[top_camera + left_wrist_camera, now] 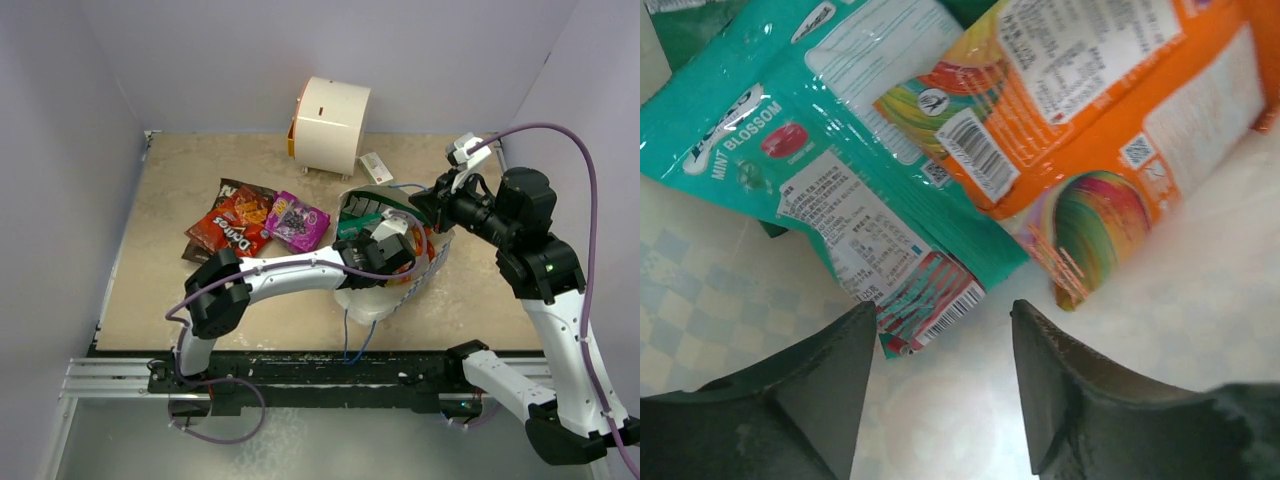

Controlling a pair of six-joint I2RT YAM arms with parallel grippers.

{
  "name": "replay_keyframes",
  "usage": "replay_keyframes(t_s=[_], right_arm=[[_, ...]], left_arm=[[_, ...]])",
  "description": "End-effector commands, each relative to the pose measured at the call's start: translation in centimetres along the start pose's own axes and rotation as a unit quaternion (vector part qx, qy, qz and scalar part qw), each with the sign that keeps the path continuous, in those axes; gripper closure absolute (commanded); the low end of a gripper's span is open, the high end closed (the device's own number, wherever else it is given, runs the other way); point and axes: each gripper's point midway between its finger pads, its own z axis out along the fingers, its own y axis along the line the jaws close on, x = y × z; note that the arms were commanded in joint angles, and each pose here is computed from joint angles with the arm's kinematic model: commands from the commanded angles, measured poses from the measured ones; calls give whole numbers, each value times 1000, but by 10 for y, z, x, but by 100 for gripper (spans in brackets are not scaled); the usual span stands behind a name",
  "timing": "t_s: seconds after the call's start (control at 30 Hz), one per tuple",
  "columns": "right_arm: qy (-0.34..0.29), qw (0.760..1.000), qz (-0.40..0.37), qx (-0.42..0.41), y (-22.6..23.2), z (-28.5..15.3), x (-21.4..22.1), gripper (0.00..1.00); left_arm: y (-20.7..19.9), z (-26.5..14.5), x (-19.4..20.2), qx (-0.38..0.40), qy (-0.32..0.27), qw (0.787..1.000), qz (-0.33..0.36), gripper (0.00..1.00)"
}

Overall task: Take the snacks out of the paper bag
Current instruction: Take out the snack from the paper bag.

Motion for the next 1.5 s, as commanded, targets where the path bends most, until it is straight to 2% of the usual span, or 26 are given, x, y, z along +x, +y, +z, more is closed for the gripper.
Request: replay_keyframes(t_s=[0.0, 0.3, 0.47, 0.63, 0.7, 0.8, 0.93, 1.1, 1.33, 1.47], right_arm=[[-32, 999, -11, -19, 10, -8, -19, 100], [-37, 999, -12, -25, 12, -8, -22, 100], [-36, 999, -12, -24, 12, -10, -21, 100], [-38, 999, -13, -27, 13, -9, -22, 100], [-40, 999, -14, -27, 13, -9, -24, 100], [-41, 999, -15, -26, 13, -9, -25, 100], [-40, 999, -15, -26, 12, -8, -23, 100], [-41, 999, -15, -23, 11, -8, -23, 100], [-44, 999, -17, -15, 8, -7, -25, 100], [-50, 999, -17, -14, 7, -6, -28, 100]], left_arm=[[11, 11, -11, -34, -3, 998, -54, 36], [27, 30, 0, -101, 12, 991, -84, 15], [35, 43, 12, -99, 31, 988, -115, 12], [15, 59, 11, -51, 31, 993, -99, 13], [13, 65, 15, -45, 39, 994, -97, 17], [11, 63, 13, -37, 39, 995, -85, 30], [14, 55, 2, -32, 27, 996, -79, 56], [17, 36, -15, -21, 11, 997, -74, 83], [16, -12, -48, 38, -7, 998, -57, 100], [2, -58, -63, 141, -22, 988, -57, 100]])
